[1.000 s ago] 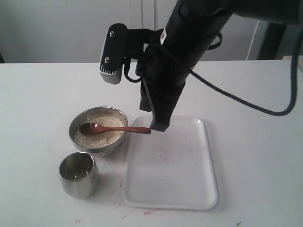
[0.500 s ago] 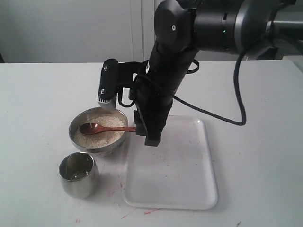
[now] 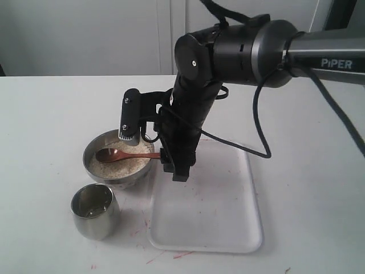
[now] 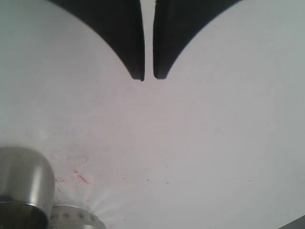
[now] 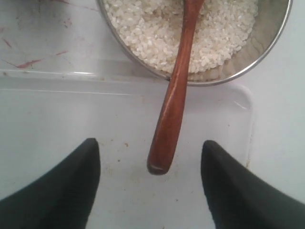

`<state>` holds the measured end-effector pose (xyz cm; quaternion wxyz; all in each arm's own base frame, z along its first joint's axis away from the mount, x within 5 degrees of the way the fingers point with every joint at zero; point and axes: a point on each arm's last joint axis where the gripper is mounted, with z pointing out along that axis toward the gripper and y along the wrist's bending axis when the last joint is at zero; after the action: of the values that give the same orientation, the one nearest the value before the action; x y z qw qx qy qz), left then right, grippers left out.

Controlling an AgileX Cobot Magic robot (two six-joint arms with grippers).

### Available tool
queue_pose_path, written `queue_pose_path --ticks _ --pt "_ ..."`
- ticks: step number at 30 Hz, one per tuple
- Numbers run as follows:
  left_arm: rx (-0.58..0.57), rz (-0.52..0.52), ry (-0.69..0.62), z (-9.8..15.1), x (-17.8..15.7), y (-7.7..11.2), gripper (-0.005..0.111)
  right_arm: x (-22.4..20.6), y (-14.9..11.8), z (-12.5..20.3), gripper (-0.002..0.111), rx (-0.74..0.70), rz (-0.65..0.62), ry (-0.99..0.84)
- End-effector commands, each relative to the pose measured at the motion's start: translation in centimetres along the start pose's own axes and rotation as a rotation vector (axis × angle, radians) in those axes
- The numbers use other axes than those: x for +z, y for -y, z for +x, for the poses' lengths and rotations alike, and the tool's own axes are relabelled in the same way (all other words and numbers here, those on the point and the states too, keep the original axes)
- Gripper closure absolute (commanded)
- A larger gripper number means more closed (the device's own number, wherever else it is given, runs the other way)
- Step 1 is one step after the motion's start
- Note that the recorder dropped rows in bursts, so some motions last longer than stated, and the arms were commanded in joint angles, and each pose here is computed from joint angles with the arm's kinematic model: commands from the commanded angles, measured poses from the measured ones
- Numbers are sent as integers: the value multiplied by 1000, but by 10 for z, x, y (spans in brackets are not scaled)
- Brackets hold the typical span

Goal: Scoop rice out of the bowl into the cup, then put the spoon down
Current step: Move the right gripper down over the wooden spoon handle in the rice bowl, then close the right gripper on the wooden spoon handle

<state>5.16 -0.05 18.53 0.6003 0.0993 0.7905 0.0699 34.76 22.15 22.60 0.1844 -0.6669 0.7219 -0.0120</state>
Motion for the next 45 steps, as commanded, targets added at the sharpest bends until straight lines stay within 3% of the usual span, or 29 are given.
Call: queue_pose_path --ticks 1,29,37,45 --pt "-10 21 -61 7 1 2 92 4 4 -2 50 -4 45 24" --pt "-10 21 -61 7 1 2 92 38 6 -2 51 58 47 27" --pt "-10 21 -61 7 1 2 92 38 6 -2 66 58 46 26" --pt "-10 21 -61 7 1 2 92 39 5 -1 66 60 34 20"
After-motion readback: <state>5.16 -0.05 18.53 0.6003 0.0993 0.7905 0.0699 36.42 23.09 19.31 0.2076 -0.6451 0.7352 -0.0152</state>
